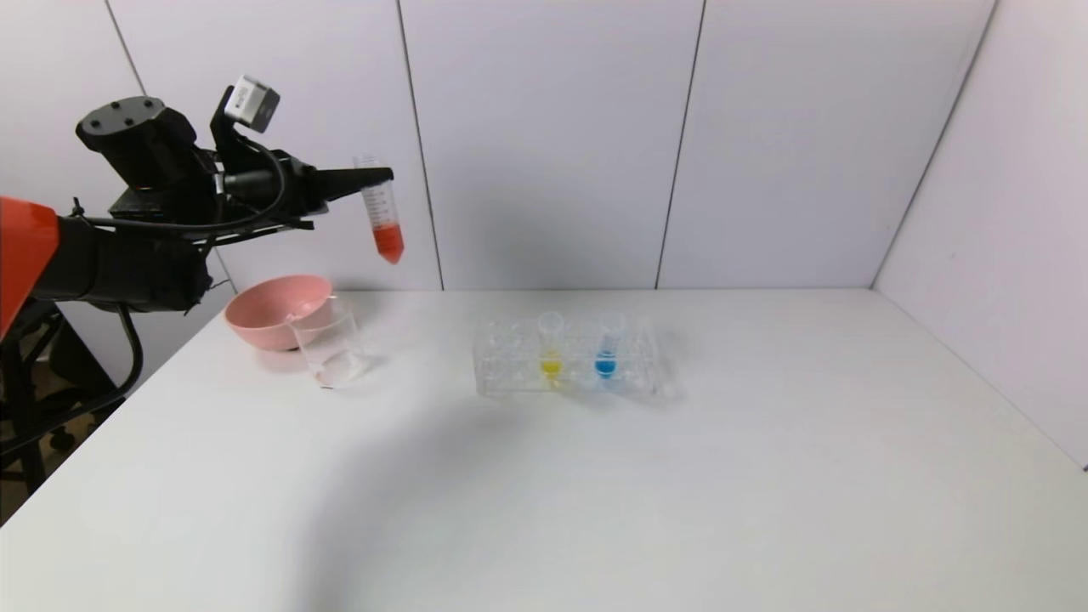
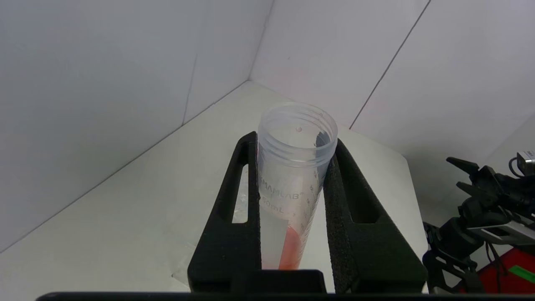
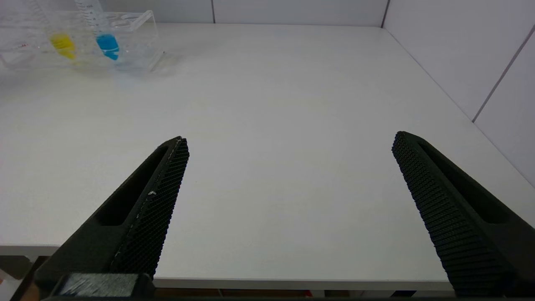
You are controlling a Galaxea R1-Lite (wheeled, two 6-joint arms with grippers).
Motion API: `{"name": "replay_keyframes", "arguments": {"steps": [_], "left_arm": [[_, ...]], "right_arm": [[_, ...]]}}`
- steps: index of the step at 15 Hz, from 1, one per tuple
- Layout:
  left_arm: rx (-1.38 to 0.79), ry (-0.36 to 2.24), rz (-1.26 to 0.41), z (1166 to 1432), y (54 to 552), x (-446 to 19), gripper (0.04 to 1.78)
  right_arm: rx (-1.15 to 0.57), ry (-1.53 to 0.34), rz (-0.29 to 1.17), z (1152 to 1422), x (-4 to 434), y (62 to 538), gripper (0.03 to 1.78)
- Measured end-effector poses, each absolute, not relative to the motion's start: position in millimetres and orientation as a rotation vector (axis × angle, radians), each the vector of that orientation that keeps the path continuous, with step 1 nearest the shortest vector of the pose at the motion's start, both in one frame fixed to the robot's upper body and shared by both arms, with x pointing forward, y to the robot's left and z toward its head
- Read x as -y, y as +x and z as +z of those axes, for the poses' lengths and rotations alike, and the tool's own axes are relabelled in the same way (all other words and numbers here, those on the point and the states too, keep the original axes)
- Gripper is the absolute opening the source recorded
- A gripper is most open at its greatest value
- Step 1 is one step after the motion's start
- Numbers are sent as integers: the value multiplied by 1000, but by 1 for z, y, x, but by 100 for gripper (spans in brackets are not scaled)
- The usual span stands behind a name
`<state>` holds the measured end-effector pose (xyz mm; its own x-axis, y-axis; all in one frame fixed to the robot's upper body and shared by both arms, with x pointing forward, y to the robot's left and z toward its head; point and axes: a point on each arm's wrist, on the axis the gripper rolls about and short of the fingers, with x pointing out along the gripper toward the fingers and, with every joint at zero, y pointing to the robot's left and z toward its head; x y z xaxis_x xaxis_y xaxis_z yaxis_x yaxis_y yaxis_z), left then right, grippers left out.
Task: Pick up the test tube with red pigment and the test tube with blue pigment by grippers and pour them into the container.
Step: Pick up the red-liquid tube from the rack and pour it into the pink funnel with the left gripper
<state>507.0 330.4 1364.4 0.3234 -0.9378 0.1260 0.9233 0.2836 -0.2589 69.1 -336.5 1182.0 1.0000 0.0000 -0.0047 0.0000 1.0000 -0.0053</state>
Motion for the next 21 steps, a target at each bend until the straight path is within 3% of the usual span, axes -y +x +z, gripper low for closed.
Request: {"name": "replay_keyframes", "arguments": {"steps": [21], "left_arm": [[-49, -306, -1253, 1373, 499, -329, 46]], "right_arm": [[-5, -5, 0, 1182, 336, 69, 178]]}}
